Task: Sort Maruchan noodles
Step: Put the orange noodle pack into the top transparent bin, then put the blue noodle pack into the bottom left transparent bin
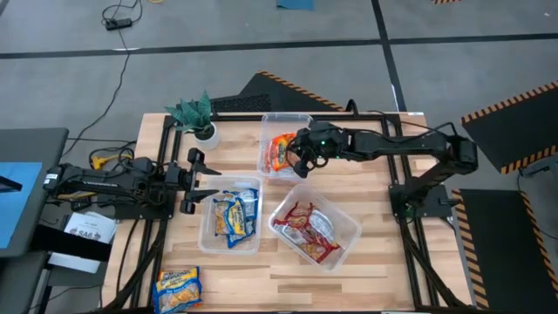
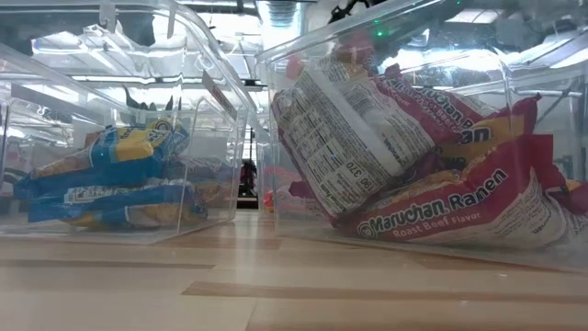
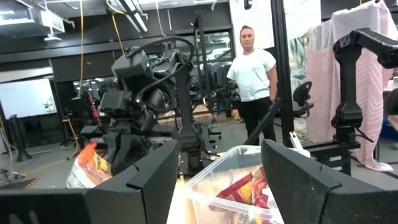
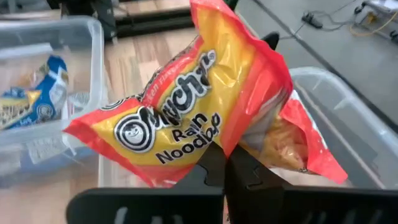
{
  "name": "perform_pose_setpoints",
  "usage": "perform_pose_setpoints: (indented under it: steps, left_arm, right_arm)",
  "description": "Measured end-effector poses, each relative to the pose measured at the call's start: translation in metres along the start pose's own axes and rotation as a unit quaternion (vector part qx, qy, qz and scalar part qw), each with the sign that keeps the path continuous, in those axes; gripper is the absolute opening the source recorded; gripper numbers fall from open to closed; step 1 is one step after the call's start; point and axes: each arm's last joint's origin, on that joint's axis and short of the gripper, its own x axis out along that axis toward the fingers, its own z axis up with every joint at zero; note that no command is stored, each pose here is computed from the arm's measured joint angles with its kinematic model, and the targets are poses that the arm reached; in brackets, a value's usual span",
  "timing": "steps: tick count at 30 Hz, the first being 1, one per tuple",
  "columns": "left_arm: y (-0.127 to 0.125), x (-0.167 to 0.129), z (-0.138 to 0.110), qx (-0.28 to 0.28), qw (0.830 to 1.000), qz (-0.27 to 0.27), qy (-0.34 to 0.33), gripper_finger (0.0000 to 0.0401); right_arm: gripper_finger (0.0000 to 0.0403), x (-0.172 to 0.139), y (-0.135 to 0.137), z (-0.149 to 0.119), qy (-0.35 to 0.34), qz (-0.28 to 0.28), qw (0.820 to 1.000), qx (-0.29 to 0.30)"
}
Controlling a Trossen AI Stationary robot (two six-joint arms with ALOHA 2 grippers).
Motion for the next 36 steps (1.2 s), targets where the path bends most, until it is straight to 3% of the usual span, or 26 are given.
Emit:
perform_pose_setpoints:
  steps: [9,18,22,30,36]
  left_arm:
    - [0.0,0.0,0.0,0.0,1.0,0.0,0.002,0.0219]
    - [0.0,0.0,-0.001,0.0,1.0,0.001,0.005,0.0219]
    - [0.0,0.0,-0.002,0.0,1.0,0.001,0.011,0.0219]
    - [0.001,0.0,-0.002,0.006,1.0,0.014,0.013,0.0219]
    - [0.001,0.0,-0.002,0.004,1.0,0.014,0.014,0.0219]
  right_arm:
    - [0.0067,-0.008,-0.002,0.004,-0.008,-0.011,1.0,0.017]
    - [0.0194,-0.023,-0.006,0.005,0.007,-0.029,0.999,0.02]
    - [0.0232,-0.042,-0.009,-0.004,0.065,-0.039,0.997,-0.001]
    - [0.0238,-0.078,-0.005,-0.046,0.049,-0.025,0.998,-0.002]
    - [0.0227,-0.095,0.009,-0.078,-0.064,0.02,0.998,0.011]
